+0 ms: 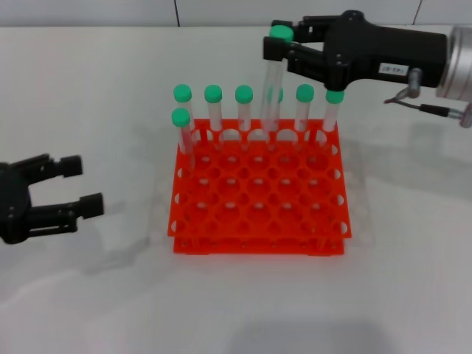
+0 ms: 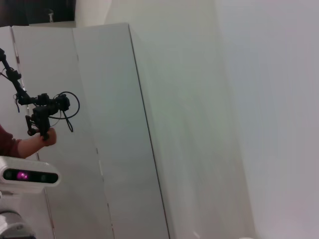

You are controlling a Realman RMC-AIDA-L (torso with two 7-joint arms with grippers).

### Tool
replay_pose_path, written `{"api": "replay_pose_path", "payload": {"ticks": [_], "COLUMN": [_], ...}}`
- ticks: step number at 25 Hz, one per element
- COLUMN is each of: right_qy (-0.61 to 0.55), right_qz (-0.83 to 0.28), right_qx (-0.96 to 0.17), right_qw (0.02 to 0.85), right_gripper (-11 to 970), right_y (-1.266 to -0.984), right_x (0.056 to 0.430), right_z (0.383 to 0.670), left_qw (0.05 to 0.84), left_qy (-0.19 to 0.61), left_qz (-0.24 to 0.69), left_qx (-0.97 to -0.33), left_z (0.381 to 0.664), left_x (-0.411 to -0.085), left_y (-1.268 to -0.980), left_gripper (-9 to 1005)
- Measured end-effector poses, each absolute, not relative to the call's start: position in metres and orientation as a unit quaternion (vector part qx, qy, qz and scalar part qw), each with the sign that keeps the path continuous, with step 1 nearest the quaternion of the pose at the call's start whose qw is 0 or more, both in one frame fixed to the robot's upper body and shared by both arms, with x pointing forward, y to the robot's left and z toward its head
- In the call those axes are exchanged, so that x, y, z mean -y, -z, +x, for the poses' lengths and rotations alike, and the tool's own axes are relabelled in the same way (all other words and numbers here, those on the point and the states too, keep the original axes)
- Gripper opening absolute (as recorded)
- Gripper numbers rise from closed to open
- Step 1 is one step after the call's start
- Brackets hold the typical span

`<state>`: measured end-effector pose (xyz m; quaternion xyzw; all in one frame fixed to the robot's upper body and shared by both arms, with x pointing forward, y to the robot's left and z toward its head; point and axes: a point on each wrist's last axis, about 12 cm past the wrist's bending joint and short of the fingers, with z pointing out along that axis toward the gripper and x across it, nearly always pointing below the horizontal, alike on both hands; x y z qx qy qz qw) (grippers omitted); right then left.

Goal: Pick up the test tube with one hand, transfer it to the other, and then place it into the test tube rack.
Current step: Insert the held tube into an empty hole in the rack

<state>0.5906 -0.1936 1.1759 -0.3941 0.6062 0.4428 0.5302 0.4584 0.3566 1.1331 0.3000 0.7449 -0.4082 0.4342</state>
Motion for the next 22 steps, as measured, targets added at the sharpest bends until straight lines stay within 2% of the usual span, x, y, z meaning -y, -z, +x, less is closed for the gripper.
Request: {"api": "replay_pose_path", "payload": {"ticks": [13,22], "right_qy": [-0.415,-0.393], "right_qz": [-0.409,-0.410], "right_qx": [-0.601,-0.604], "right_qw": [0.547,0.559], "right_gripper": [266,266], "right_y": [-1.164,-1.152], "right_x": [0.155,0.134], "right_z": [0.592,0.588], "left_qw": [0.406,0.405], "left_qy": [0.363,0.352], "left_qz": [0.268,0.279], "left_qx": [-0.795,-0.797], "left_z": [0.445,0.443], "left_x": [-0.382,-0.386], "left_y": [-1.120,-1.120], "left_gripper": [894,893]}}
